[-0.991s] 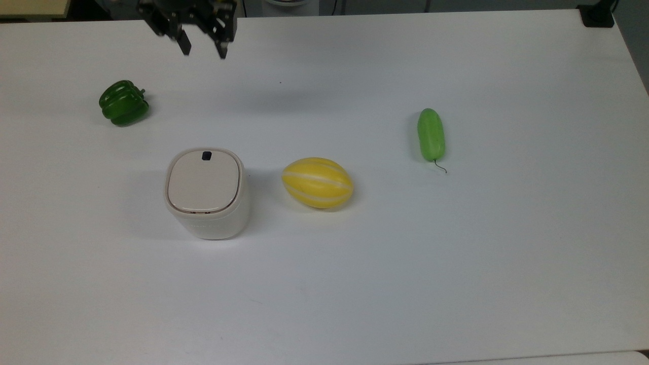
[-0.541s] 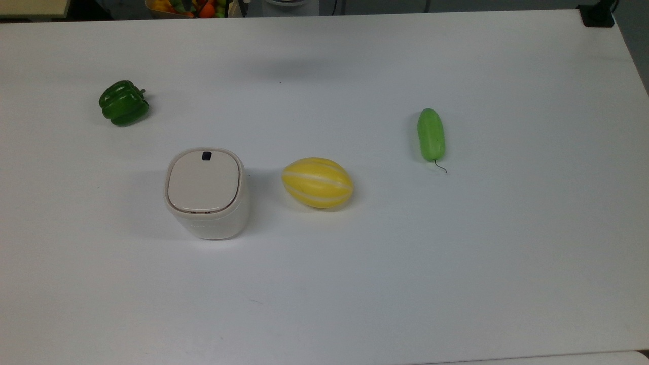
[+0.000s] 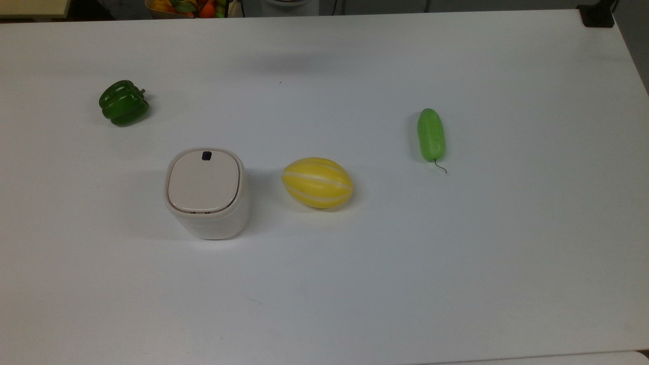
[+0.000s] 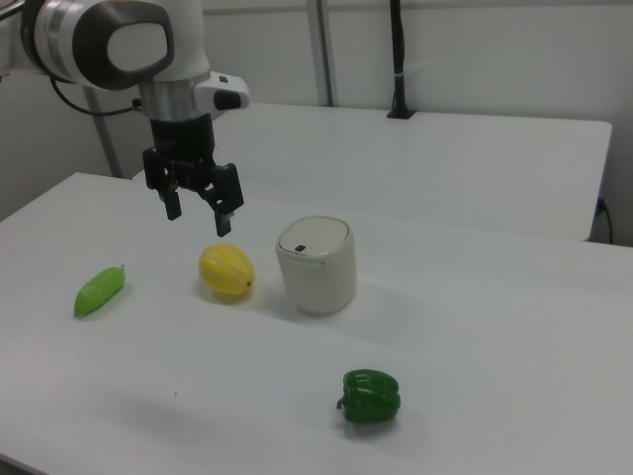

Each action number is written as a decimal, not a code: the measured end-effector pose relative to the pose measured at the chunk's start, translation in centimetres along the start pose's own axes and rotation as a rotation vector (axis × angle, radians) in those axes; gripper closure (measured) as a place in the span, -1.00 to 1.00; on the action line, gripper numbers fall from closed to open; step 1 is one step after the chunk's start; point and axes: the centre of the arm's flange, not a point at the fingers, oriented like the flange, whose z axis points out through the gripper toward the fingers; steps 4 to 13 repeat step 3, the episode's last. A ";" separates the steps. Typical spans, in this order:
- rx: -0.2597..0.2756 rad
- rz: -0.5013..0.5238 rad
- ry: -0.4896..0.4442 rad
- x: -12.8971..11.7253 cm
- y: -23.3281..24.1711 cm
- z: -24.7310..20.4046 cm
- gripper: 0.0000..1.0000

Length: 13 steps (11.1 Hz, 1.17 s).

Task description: Close garbage bin

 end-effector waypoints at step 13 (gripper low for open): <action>-0.001 -0.002 0.004 0.0 0.0 -0.2 -1.00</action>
